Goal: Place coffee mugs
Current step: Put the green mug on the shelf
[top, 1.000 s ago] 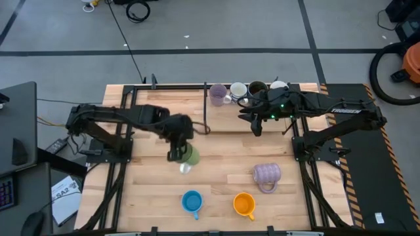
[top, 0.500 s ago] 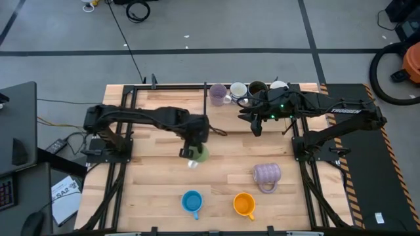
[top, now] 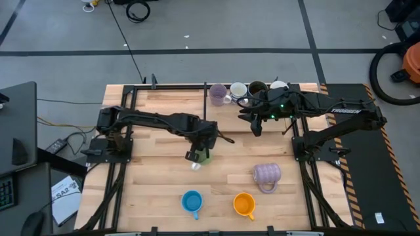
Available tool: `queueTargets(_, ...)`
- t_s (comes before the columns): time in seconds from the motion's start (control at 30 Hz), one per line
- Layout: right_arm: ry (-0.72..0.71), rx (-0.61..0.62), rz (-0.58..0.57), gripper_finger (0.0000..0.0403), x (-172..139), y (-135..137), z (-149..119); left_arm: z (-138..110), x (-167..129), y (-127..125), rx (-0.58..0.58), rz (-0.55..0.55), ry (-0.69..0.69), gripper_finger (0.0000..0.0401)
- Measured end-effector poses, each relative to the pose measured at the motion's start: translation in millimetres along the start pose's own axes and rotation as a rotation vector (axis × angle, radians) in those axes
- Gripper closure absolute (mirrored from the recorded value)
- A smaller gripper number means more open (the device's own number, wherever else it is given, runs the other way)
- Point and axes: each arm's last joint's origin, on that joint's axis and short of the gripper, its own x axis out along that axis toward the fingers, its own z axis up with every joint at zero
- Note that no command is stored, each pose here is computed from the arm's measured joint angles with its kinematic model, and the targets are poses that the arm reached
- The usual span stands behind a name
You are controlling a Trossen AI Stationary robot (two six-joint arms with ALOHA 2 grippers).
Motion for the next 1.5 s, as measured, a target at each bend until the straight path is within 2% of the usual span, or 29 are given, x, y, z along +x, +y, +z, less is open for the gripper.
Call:
queueTargets(0.3,0.000,0.000,0.000,0.0286,0,0,0,3,11,3,-0.001,0.065,0.013,0.0362)
queueTargets(1.1,0.000,0.000,0.000,0.0286,0,0,0,6,19,4,-0.001,0.077,-0.007,0.0356)
queueTargets(1.5,0.000,-0.001,0.000,0.0286,0,0,0,13,18,7,-0.003,0.105,-0.075,0.0282)
